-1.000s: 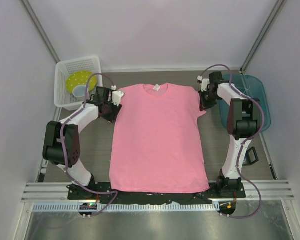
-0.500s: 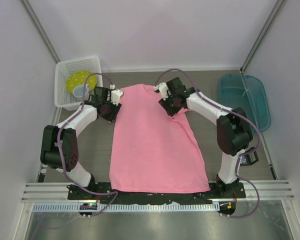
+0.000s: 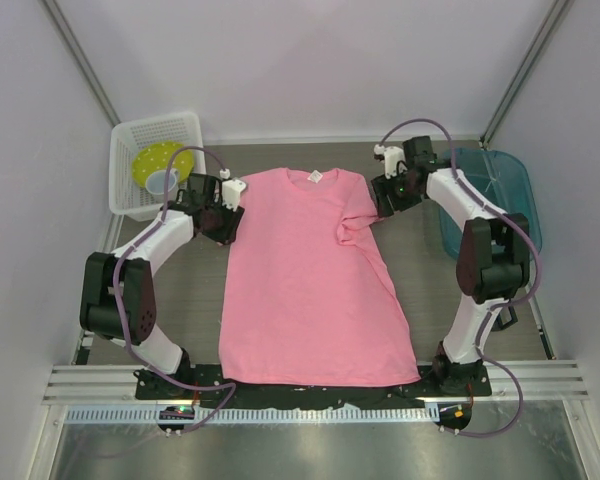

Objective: Pin the brooch onto the clothing

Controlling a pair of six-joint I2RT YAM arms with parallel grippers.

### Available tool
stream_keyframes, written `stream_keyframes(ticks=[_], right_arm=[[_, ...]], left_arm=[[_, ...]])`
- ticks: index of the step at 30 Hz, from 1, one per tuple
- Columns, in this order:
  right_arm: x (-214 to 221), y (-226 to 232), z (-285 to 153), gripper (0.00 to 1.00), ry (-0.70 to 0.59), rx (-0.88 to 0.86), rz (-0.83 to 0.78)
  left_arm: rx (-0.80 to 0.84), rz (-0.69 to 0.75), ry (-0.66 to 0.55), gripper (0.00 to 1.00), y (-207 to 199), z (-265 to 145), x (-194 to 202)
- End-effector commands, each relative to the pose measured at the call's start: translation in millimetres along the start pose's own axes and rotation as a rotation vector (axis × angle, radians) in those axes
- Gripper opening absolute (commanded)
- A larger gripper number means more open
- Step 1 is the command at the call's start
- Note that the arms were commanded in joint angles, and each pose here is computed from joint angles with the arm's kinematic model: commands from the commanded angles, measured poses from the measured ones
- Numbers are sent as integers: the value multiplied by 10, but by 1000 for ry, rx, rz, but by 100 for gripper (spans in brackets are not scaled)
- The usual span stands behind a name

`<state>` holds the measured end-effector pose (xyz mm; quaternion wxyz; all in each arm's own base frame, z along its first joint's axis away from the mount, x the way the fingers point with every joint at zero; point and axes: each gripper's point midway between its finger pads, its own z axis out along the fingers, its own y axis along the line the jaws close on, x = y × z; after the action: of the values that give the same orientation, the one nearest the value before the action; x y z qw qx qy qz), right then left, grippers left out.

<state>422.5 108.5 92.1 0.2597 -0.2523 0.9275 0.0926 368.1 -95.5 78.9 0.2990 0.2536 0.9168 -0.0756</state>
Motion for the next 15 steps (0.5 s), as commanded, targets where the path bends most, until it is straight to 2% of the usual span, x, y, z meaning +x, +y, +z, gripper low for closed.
stream_keyframes(ticks=[1,15], right_arm=[[-133,-116,-155,62,-62,-70,-30],[6,-255,402,51,5,-100,26]], left_arm=[[22,-4,-70,45,-47,-150,-205],[36,1,-68,45,-65,-155,-223]])
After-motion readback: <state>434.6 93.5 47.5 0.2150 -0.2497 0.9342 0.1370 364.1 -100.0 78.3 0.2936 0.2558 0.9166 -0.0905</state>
